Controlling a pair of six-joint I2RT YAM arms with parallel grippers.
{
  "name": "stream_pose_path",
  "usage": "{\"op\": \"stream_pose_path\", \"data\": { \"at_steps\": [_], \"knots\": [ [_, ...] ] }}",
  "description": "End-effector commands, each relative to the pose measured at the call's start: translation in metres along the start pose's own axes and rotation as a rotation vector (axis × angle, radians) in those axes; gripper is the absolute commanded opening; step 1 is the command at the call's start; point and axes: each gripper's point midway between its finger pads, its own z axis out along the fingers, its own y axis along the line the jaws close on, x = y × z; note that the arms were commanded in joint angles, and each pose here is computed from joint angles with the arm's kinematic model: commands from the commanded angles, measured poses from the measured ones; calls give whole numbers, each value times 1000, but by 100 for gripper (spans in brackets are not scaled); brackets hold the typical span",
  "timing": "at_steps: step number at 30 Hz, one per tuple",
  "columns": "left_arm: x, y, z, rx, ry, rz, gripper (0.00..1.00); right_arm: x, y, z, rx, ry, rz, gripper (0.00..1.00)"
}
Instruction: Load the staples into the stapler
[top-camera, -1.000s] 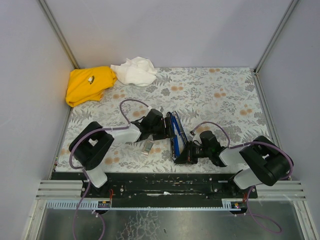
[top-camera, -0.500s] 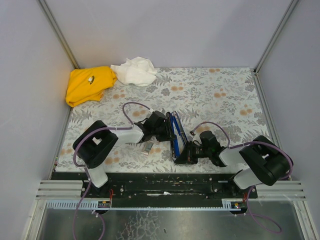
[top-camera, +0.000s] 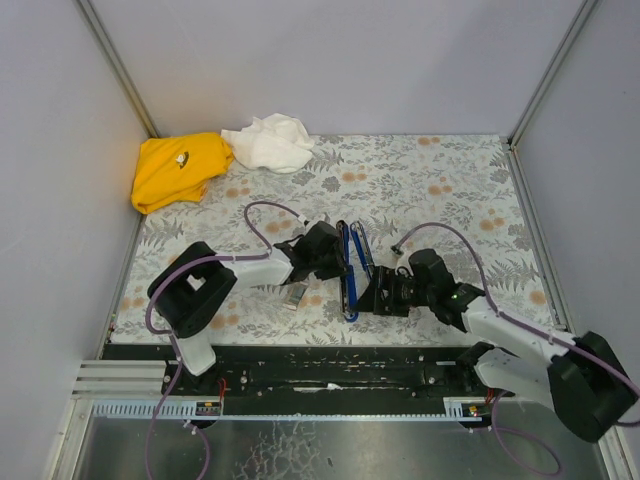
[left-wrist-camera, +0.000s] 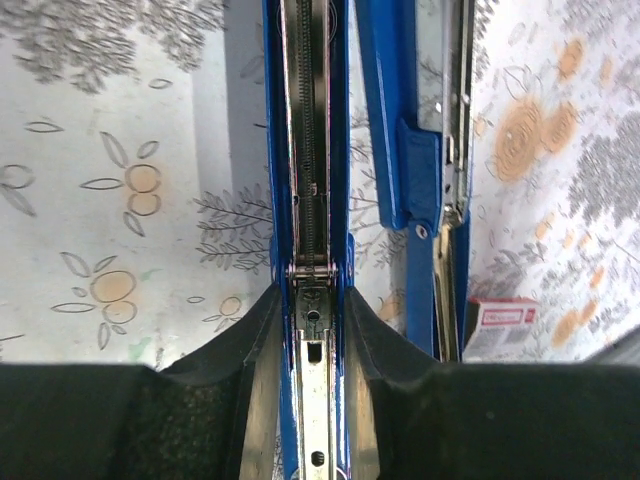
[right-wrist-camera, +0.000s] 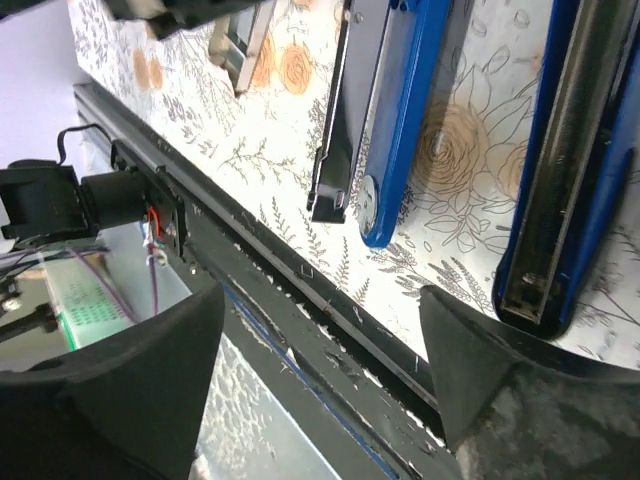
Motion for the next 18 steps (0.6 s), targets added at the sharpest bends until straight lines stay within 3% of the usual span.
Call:
{"op": "stream_pose_path", "data": {
  "at_steps": [1,10,15,18],
  "knots": [
    [-23,8,-8,-136,-132,16,0,-13,-15,-29,190,-49,-109,89],
    [-18,8,0,-353,-178,53,1,-34,-24,-64,363,-168,-155,99],
    [-5,1,13,-369,-155,70,13,-36,-33,-71,423,-195,-142,100],
    [-1,-1,15,-365,-145,61,31,-38,-38,-75,452,-213,-146,100]
  ]
}}
